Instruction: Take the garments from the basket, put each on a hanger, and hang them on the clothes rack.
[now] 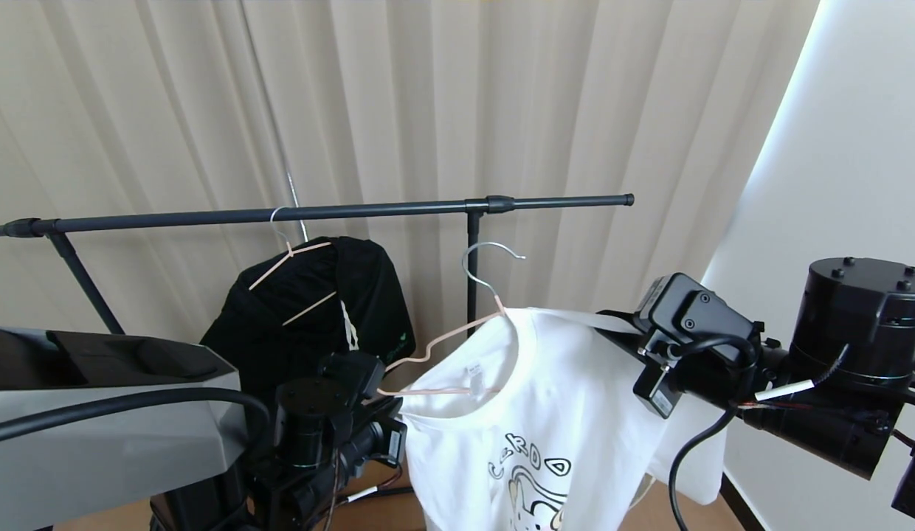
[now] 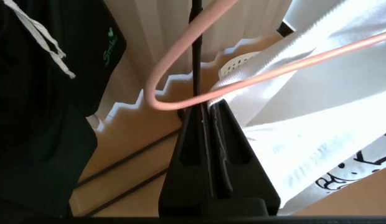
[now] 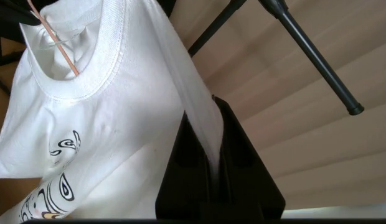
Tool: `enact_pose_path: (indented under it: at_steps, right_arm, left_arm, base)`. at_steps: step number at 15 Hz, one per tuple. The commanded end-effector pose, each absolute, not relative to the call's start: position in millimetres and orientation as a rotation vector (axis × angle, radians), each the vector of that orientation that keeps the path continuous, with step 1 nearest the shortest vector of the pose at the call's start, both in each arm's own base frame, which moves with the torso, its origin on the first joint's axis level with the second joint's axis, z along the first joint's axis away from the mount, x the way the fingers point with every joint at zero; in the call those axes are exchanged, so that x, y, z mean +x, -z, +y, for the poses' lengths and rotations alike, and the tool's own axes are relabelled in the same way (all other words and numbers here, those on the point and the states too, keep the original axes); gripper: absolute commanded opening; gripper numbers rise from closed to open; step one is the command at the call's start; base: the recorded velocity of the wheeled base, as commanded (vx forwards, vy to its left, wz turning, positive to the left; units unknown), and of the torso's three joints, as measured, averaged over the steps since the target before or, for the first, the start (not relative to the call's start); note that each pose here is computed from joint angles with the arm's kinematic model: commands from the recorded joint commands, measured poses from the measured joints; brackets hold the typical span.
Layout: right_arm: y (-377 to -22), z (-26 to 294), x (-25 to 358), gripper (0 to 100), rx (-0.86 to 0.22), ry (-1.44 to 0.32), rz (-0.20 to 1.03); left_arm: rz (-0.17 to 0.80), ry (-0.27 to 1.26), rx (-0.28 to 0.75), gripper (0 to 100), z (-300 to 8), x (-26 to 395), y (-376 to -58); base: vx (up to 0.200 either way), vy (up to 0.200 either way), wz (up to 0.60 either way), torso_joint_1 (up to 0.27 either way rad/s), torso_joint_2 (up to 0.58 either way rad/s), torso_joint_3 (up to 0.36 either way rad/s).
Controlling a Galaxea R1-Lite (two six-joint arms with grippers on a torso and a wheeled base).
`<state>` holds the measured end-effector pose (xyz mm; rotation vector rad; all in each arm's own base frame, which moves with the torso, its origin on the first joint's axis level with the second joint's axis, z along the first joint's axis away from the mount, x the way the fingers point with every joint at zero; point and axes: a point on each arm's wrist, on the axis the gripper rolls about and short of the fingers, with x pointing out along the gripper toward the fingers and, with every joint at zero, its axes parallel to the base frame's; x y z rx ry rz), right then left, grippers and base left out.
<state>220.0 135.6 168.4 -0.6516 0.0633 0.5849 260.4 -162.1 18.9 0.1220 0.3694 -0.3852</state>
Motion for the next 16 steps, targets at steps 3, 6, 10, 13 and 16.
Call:
enact_pose_path:
  at_steps: [3,6,10,13,16]
  right_arm:
    - [-168.7,131.1,223.5,0,-0.650,-0.563,0.069]
    - [-169.1,127.8,225.0,0,-0.649,-0.550,0.072]
    - [-170.7,123.5,226.2,0,-0.646,-0.532,0.071]
    - [-171.5,120.7,227.7,0,-0.645,-0.519,0.072]
    - [-173.2,115.5,229.7,0,-0.642,-0.496,0.072]
  left_arm:
    - [0.361,0.361,0.120,0,-155.6,264.5,-21.5]
    - [0.345,0.353,0.111,0,-151.0,266.7,-27.1]
    - [0.325,0.343,0.101,0,-147.5,267.9,-33.7]
    - [0.313,0.331,0.096,0,-144.0,269.3,-37.4]
    - [0.298,0.335,0.091,0,-142.8,268.0,-43.7]
  base:
    - [0.000,0.000,0.00,0.000,0.00,0.000]
    - [0.000,0.000,0.00,0.000,0.00,0.000]
    - [0.000,0.000,0.00,0.000,0.00,0.000]
    - [0.000,0.000,0.00,0.000,0.00,0.000]
    - [0.000,0.000,0.00,0.000,0.00,0.000]
